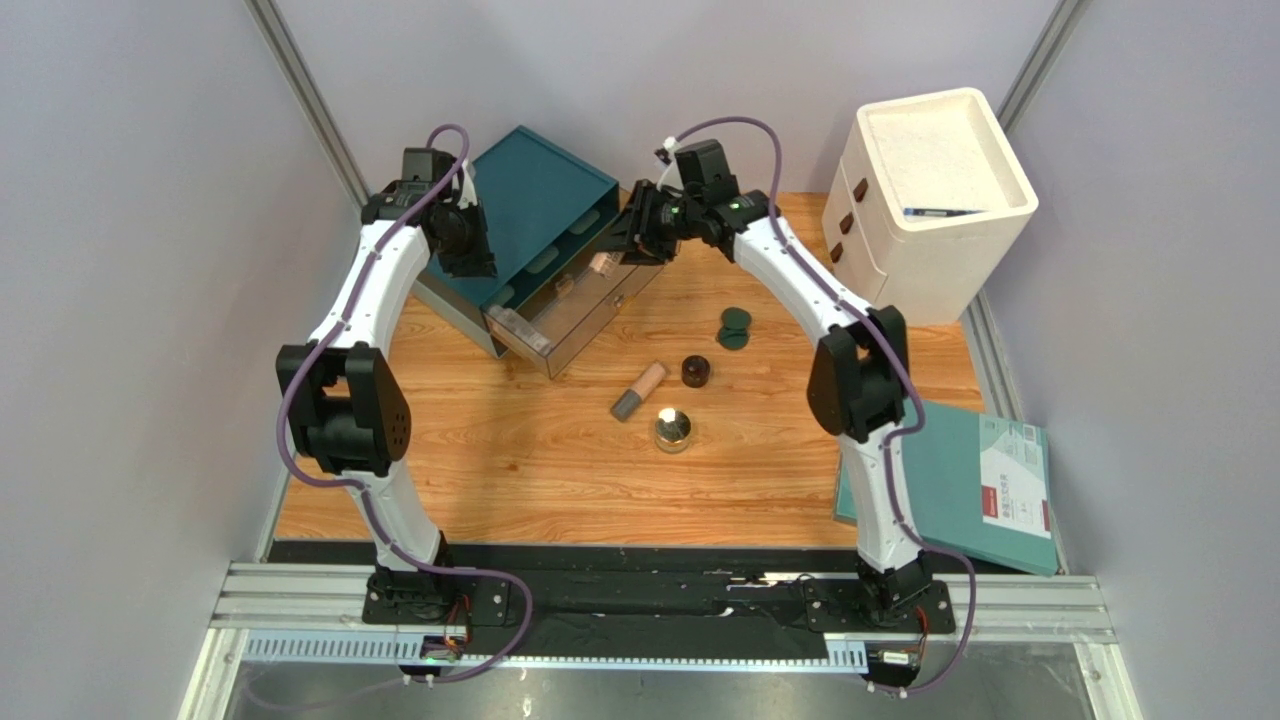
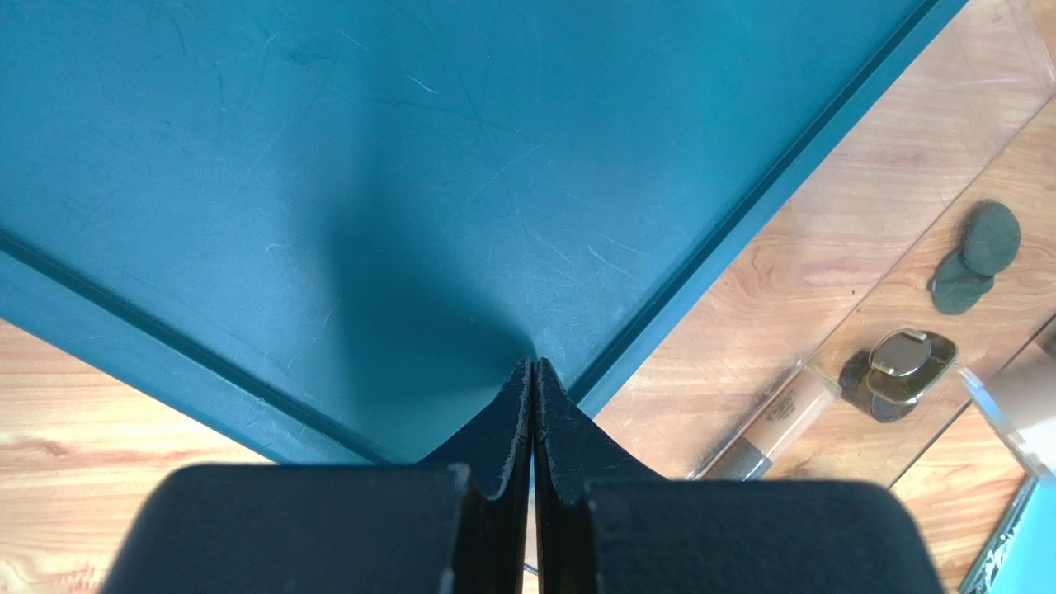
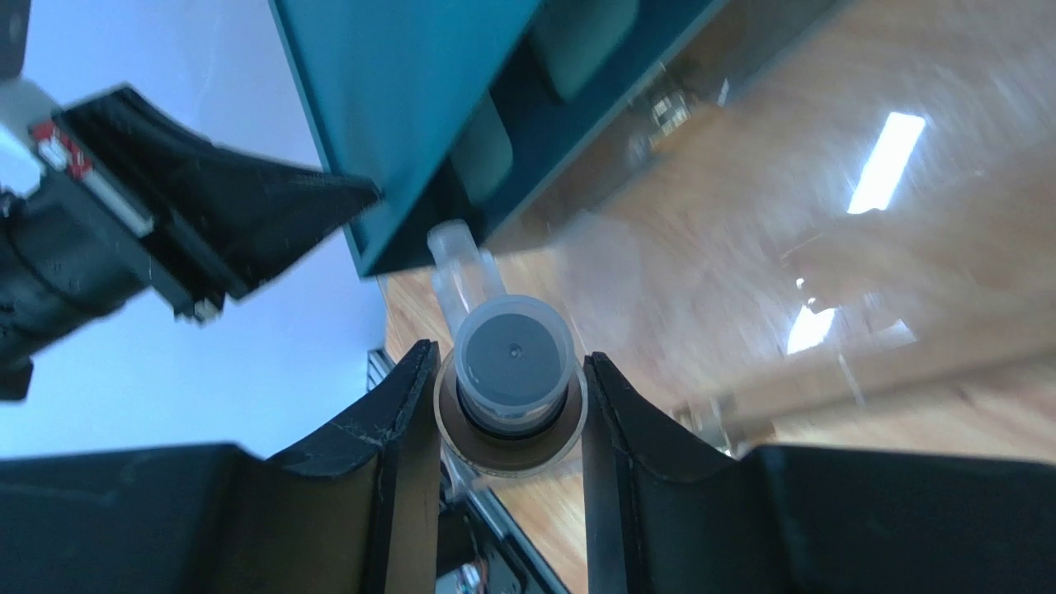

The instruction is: Organize the makeup

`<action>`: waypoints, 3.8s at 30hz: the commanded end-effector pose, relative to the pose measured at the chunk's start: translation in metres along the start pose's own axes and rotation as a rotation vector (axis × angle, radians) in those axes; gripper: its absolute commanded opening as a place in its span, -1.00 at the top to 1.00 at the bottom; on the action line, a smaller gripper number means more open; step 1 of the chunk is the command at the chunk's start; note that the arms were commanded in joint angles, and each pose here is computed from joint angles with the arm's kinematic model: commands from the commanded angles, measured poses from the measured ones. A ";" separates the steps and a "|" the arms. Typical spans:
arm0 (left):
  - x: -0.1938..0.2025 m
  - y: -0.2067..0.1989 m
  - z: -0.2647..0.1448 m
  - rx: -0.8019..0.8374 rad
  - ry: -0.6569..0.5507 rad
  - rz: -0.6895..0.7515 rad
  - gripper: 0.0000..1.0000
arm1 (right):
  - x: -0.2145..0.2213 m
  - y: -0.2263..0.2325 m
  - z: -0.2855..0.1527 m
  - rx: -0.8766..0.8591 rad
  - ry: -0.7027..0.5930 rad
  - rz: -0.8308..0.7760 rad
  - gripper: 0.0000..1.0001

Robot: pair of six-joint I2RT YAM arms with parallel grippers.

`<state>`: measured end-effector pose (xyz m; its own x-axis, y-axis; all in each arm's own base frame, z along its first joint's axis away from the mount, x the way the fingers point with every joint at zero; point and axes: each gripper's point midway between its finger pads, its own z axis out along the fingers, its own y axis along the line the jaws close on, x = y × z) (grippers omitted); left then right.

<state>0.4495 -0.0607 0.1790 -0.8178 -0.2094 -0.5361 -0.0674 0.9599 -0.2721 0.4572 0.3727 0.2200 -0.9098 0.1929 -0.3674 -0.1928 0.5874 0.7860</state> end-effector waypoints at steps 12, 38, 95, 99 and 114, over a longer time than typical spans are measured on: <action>0.044 0.032 0.008 -0.086 0.188 -0.057 1.00 | -0.002 0.030 0.044 -0.120 0.000 0.051 -0.27; 0.039 0.031 0.011 -0.064 0.192 -0.048 1.00 | 0.078 -0.038 -0.084 0.281 0.043 0.173 -0.52; 0.050 0.032 0.011 -0.064 0.210 -0.049 1.00 | 0.086 -0.084 -0.054 0.466 0.108 0.079 1.00; 0.051 0.031 0.013 -0.057 0.214 -0.058 1.00 | 0.061 -0.043 -0.070 0.353 0.004 0.010 1.00; 0.048 0.030 0.014 -0.051 0.210 -0.057 1.00 | -0.037 0.058 -0.003 -0.098 -0.198 0.051 1.00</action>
<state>0.4473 -0.0548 0.1782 -0.8319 -0.2378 -0.5014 -0.0750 0.9434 -0.3230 0.4444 0.3618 0.2470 -0.8563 0.3149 -0.4094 -0.1304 0.6352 0.7612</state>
